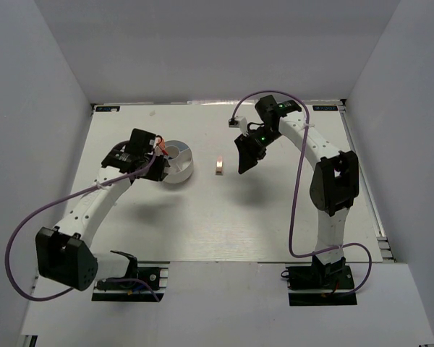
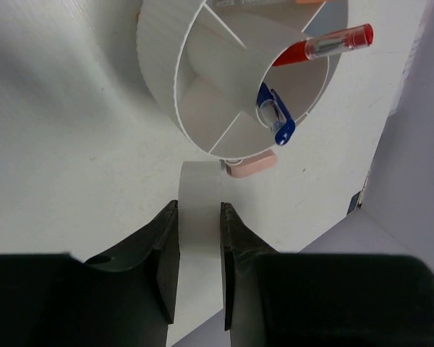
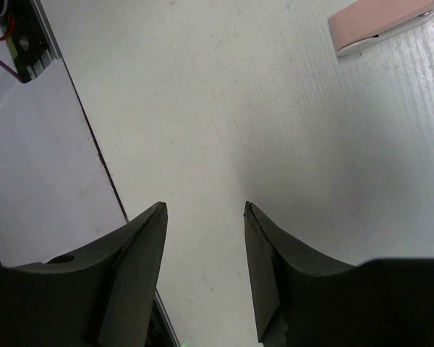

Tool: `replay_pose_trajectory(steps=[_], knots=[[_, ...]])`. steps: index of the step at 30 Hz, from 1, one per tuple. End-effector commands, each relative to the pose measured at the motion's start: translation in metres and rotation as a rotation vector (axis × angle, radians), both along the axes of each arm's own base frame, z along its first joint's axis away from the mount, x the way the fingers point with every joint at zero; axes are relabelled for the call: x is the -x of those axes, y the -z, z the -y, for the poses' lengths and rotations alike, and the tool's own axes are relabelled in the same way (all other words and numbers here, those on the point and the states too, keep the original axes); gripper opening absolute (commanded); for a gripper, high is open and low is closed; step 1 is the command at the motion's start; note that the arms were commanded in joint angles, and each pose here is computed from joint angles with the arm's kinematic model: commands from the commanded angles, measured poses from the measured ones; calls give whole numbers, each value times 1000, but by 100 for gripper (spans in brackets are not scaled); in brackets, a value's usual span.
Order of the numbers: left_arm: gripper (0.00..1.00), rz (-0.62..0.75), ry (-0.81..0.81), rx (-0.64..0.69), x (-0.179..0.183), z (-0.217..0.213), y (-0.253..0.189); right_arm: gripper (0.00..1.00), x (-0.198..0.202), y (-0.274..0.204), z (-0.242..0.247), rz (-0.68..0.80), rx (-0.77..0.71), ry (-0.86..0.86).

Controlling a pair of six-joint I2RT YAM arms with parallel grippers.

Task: Sort the stationery into containers
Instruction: Place the stationery in the storage box.

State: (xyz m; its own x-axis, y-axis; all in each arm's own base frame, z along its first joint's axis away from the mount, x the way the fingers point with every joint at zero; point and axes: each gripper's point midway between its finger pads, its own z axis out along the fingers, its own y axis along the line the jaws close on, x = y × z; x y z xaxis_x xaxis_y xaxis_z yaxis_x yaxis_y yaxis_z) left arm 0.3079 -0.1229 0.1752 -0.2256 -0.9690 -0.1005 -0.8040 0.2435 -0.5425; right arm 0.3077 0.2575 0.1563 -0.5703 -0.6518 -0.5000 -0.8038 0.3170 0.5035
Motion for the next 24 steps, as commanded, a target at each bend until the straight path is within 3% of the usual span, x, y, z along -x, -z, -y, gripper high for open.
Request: replay_pose_trajectory(steps=[1, 2, 17, 24], knots=[[3, 27, -20, 36, -16, 2, -1, 53, -5, -7, -4, 15, -30, 0], [7, 26, -15, 34, -20, 4, 3, 53, -6, -7, -4, 17, -31, 2], [11, 28, -38, 11, -48, -8, 19, 53, -3, -5, -1, 7, -20, 9], [26, -4, -27, 10, -45, -6, 27, 53, -3, -3, -1, 3, -18, 12]])
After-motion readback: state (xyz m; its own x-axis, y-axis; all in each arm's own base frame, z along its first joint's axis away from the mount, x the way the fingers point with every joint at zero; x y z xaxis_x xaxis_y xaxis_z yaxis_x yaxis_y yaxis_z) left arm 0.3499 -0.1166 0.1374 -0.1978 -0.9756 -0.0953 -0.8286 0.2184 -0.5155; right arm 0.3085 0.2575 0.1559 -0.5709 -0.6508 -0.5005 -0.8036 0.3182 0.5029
